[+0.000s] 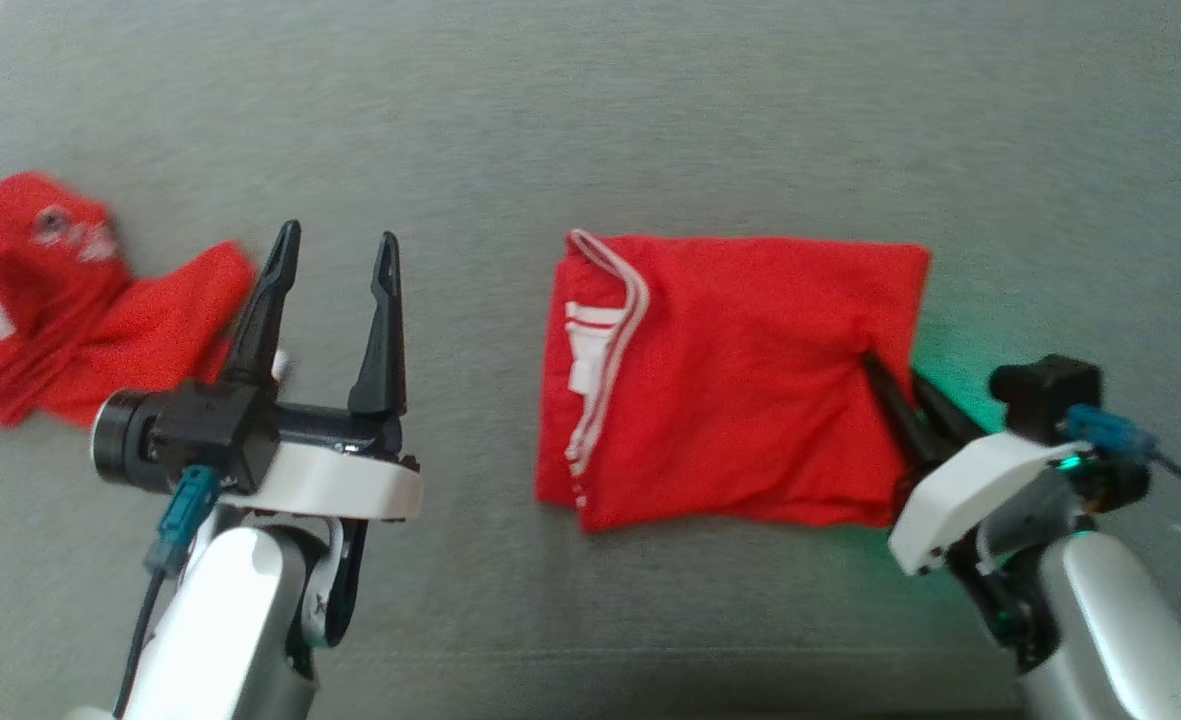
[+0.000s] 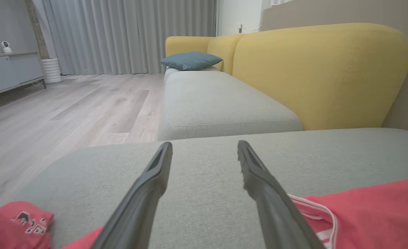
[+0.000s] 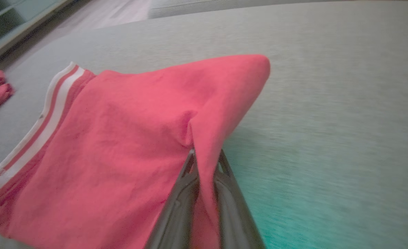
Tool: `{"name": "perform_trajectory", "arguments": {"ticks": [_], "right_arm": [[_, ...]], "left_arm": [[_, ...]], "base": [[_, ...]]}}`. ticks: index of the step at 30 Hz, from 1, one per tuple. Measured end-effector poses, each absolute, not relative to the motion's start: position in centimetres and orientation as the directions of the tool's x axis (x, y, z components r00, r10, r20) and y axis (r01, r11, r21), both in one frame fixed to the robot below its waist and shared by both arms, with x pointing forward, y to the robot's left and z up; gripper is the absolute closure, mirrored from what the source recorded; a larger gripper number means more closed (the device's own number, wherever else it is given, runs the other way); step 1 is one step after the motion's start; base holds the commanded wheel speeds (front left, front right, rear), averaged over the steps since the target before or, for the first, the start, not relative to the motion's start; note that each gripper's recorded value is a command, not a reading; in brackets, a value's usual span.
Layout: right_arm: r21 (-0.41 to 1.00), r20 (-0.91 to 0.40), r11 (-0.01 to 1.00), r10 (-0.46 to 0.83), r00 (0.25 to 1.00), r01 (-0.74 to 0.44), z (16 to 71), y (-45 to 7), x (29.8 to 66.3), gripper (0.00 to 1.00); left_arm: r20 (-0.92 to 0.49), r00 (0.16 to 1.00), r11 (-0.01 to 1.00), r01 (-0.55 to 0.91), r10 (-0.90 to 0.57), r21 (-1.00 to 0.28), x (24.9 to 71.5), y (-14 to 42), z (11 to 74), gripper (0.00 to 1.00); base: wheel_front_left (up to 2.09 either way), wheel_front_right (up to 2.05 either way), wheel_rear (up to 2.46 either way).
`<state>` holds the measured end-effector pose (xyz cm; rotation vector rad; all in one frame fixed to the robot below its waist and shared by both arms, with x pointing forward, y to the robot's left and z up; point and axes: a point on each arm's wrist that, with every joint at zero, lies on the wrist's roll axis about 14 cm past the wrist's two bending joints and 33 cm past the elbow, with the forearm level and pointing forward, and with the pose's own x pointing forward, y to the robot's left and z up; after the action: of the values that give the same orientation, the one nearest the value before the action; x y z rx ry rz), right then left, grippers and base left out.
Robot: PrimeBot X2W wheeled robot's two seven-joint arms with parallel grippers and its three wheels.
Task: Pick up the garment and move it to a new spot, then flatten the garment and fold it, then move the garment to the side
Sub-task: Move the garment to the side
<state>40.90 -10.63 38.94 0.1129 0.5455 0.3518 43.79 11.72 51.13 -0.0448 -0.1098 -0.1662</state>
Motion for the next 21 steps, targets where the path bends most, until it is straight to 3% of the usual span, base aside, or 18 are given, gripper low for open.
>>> {"name": "perform_trajectory", "arguments": {"ticks": [11,21], "right_arm": [[0.09,-0.482,0.994,0.092,0.872,-0.055,40.6,-21.3,39.7,1.0],[-0.177,-0.443,0.981,-0.149,0.884,0.076,43.8,-32.8,42.6,1.0]], "left_arm": [[0.151,0.9,0.904,0.422,-0.41,-0.062,45.8,2.8,51.3,0.0],[0.163,0.829,0.83,0.552,-0.535,-0.081,47.4,-1.9,50.2,0.0]], "base": [[0.0,0.0,0.0],[0.0,0.0,0.0]]}}
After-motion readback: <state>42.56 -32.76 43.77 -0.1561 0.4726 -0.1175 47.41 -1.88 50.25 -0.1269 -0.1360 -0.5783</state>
